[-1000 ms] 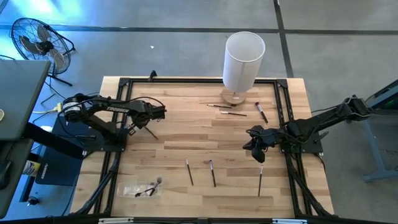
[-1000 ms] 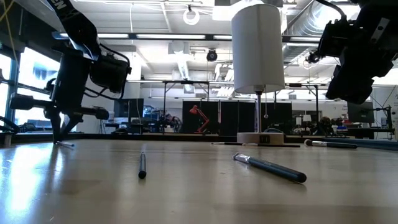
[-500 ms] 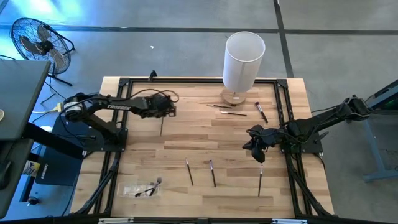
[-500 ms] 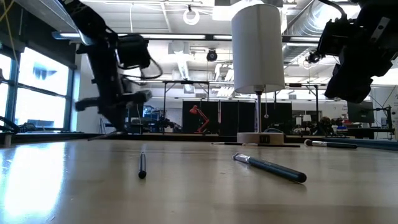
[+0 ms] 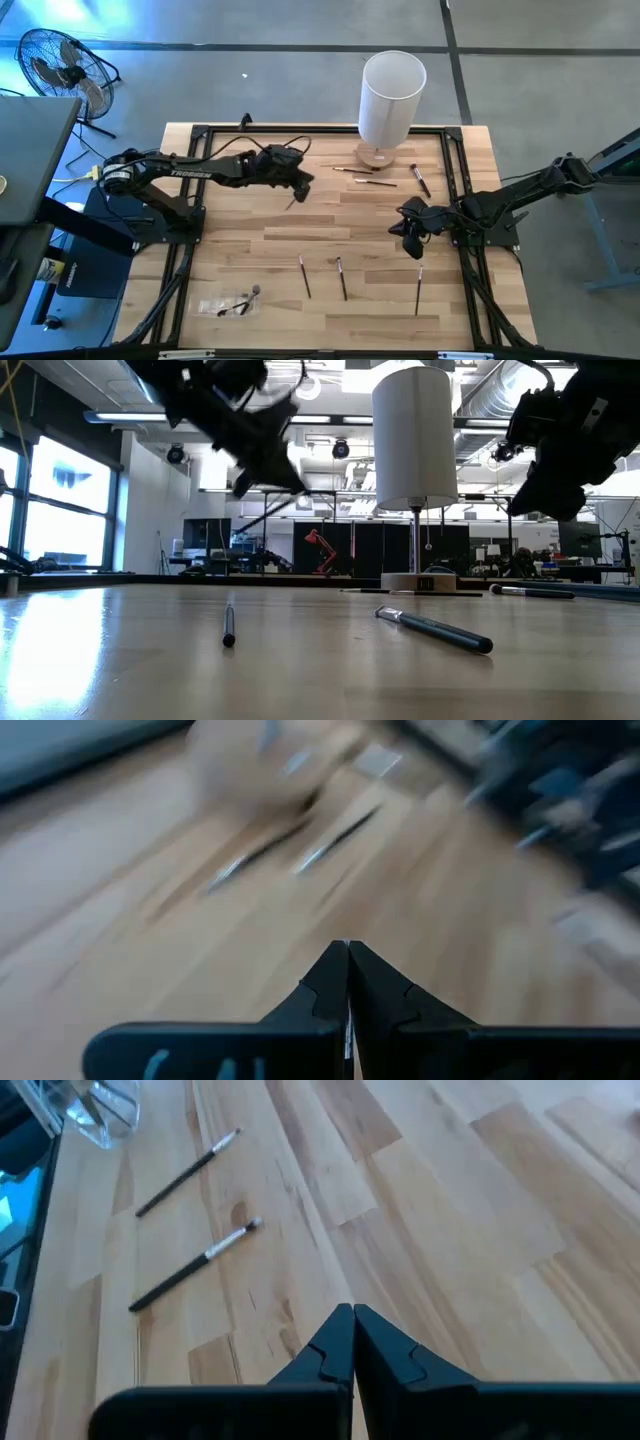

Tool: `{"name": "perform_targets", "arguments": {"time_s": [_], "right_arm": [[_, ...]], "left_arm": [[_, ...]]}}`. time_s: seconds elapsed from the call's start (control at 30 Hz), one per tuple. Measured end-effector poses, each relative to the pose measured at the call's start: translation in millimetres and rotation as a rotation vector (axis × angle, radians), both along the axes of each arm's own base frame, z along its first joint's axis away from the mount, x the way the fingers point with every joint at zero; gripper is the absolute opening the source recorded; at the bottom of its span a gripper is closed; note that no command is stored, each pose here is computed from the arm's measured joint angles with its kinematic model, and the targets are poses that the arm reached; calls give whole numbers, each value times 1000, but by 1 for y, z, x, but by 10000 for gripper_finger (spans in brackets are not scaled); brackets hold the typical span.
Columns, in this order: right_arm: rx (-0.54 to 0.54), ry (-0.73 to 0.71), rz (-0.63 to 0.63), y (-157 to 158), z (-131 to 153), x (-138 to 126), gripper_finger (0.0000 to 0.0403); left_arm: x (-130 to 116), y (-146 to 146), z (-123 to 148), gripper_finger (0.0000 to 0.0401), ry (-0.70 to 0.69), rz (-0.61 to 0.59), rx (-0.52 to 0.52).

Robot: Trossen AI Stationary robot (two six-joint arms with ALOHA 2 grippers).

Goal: Put items in baskets/containers
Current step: Put the eyeshadow brush into the transparent organizer

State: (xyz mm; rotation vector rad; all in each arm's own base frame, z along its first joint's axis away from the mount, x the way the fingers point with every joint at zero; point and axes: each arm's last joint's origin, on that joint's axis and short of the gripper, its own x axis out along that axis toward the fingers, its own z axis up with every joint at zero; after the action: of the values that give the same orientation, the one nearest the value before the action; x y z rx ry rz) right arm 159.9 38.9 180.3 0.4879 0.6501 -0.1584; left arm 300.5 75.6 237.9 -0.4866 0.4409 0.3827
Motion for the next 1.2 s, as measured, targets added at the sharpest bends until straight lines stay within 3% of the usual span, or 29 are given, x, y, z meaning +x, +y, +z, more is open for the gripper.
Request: {"name": "perform_targets", "arguments": {"time_s": [0.23, 0.33, 0.47, 0.7, 0.8, 0.93, 1.2], "right_arm": [[25, -113, -4, 2, 9, 6, 0], [25, -147, -37, 1, 12, 8, 0], [59, -170, -69, 1, 14, 9, 0], [126, -174, -117, 1, 13, 10, 0], [132, -204, -134, 3, 13, 17, 0], [156, -277, -134, 7, 12, 31, 0], [198, -278, -180, 25, 11, 88, 0]], "left_arm": [[20, -33, 43, 0, -377, -152, 218], [21, -44, 51, 0, -447, -224, 312], [18, -52, 47, 0, -521, -276, 364], [-34, -58, 24, 0, -791, -302, 356], [-58, -65, 17, 0, -872, -414, 348], [-77, -78, 15, 0, -903, -659, 273], [-95, -82, 12, 0, -755, -666, 238]]}}
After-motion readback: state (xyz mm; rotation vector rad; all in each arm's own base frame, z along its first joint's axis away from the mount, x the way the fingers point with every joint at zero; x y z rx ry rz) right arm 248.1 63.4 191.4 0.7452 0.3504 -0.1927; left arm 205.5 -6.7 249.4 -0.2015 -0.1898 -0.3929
